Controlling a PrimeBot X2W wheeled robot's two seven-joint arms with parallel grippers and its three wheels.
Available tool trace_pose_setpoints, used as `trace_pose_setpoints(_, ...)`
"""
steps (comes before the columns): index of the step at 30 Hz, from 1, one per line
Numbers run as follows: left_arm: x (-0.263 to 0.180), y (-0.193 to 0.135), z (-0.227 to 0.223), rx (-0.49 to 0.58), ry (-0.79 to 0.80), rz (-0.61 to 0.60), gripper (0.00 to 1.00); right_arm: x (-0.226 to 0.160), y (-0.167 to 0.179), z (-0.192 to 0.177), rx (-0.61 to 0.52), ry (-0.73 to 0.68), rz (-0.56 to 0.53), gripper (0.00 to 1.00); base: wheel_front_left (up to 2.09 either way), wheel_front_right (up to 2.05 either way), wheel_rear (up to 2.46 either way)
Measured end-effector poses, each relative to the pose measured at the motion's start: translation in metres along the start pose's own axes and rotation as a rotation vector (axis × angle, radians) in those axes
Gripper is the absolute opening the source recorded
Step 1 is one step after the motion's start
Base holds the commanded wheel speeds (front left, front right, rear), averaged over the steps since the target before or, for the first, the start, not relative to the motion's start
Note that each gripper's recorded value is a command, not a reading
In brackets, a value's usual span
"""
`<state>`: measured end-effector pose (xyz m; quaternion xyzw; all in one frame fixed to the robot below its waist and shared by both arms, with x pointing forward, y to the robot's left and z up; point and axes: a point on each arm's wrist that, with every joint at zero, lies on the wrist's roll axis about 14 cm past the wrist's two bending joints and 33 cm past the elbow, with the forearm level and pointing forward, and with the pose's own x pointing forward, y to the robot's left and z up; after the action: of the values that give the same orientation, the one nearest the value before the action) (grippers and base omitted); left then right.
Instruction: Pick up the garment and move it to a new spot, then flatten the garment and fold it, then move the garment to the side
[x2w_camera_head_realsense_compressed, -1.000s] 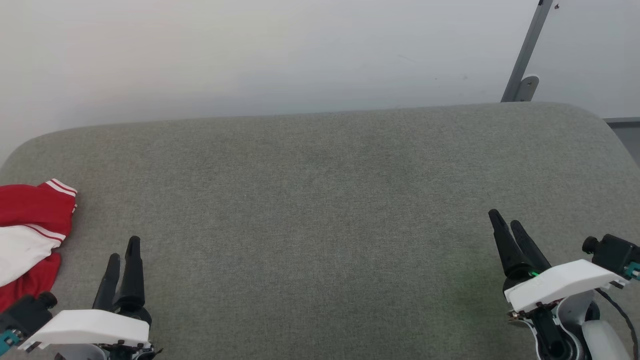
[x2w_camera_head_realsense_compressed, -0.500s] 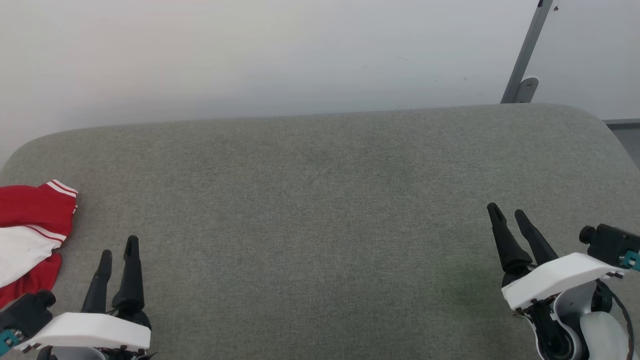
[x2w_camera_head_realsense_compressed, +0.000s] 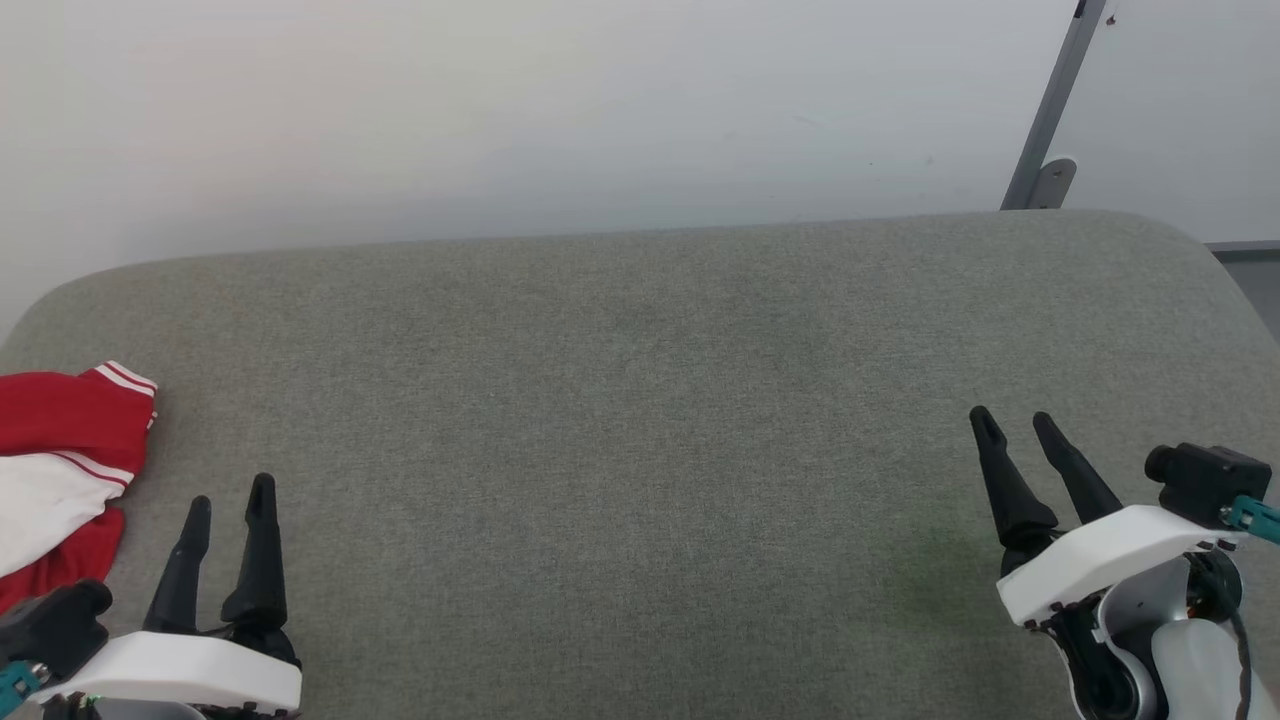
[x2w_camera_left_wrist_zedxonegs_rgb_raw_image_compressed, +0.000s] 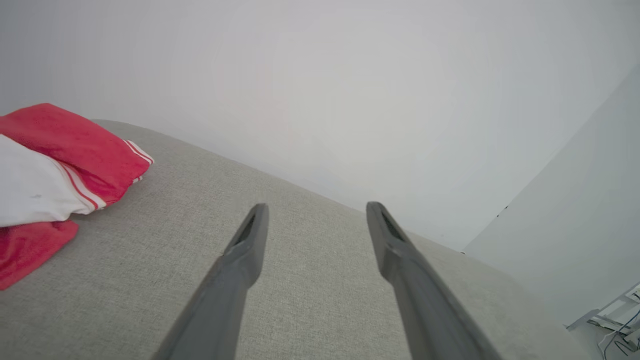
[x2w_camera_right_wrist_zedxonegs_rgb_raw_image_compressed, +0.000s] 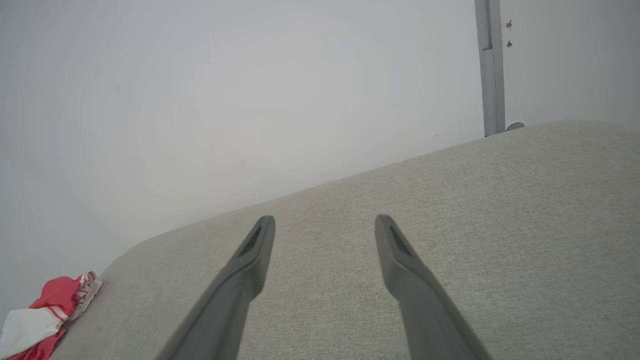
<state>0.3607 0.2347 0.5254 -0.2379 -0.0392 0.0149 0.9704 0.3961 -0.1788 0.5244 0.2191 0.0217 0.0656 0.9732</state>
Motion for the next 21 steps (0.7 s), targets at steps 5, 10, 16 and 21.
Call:
trace_pose_setpoints(5,-0.0004,-0.0002,0.0039,0.042,-0.009,-0.007,1.0,0.0,0.0013,0.0011,-0.046,-0.001,0.005,1.0,0.0,0.0,0.0)
trace_pose_setpoints(10,-0.0005,-0.0022,0.0076,0.085,-0.022,-0.022,1.0,0.0004,0.0022,0.0031,-0.089,-0.008,0.008,1.0,0.0,0.0,0.0)
trace_pose_setpoints(16,-0.003,-0.0018,0.0087,0.139,-0.026,-0.032,1.0,0.0002,0.0038,0.0045,-0.143,-0.011,0.012,1.0,0.0,0.0,0.0)
trace_pose_setpoints(21,-0.0036,-0.0035,0.0109,0.177,-0.033,-0.047,1.0,0.0,0.0046,0.0056,-0.172,-0.015,0.014,1.0,0.0,0.0,0.0)
